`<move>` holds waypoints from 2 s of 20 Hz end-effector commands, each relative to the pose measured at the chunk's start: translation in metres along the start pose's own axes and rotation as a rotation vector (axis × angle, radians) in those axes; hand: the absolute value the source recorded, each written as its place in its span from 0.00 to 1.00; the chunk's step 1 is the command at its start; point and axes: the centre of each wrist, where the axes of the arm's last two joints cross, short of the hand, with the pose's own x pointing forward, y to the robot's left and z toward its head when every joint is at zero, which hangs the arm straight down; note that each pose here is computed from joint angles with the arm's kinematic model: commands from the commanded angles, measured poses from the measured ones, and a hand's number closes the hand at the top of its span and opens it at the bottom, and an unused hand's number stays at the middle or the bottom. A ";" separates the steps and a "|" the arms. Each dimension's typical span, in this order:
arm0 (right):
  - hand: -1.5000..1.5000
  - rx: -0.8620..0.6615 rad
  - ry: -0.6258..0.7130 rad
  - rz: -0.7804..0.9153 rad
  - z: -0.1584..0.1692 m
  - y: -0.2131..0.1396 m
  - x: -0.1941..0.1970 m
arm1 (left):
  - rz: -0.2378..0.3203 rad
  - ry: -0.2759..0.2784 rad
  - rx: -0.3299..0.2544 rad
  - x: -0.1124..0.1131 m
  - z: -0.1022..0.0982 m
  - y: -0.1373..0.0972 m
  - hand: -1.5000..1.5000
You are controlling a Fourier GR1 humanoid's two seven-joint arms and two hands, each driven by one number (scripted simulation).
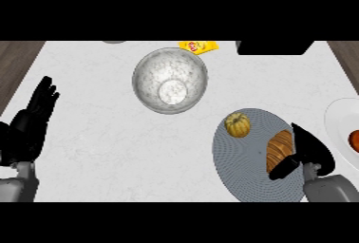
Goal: Pick the croissant from the placemat and place it in the bowl
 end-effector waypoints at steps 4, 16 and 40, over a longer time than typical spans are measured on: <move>0.00 -0.026 0.029 0.012 -0.011 -0.006 0.015 | -0.005 -0.005 0.023 -0.013 -0.006 -0.003 0.50; 1.00 0.056 -0.054 -0.034 -0.047 0.000 -0.010 | 0.006 -0.013 0.010 0.002 0.007 -0.006 0.50; 1.00 -0.452 -0.415 0.138 0.133 0.018 0.256 | 0.002 -0.095 -0.195 0.030 -0.028 -0.063 0.50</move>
